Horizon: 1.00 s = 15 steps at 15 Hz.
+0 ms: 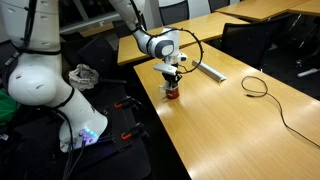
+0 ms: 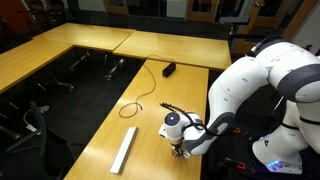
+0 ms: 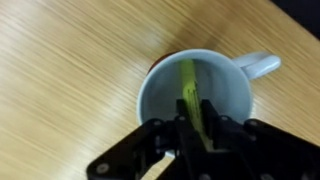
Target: Remove the yellow marker from the red mug
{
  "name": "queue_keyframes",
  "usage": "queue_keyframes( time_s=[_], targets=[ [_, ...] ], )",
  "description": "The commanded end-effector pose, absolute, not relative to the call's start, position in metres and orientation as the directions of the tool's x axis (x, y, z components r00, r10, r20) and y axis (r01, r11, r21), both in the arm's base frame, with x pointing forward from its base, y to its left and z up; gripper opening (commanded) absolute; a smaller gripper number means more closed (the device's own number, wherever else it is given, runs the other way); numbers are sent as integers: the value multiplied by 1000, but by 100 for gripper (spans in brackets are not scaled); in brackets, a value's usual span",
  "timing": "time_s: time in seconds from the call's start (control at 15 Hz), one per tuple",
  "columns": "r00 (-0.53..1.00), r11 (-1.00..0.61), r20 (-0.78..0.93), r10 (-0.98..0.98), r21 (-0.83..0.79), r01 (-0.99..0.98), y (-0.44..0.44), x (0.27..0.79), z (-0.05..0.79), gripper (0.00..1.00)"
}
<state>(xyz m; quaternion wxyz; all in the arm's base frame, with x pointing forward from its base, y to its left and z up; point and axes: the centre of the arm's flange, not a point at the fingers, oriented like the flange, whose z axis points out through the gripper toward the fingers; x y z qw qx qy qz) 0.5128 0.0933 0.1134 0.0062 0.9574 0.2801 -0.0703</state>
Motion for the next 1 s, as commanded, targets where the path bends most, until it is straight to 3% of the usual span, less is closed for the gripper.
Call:
queue_keyframes(
  time_s=[0.0, 0.67, 0.93],
  targets=[
    [826, -834, -127, 549, -16, 551, 92, 505, 136, 5],
    [905, -943, -265, 333, -89, 321, 116, 507, 270, 5],
    [889, -949, -335, 311, -165, 270, 151, 504, 252, 5]
  ],
)
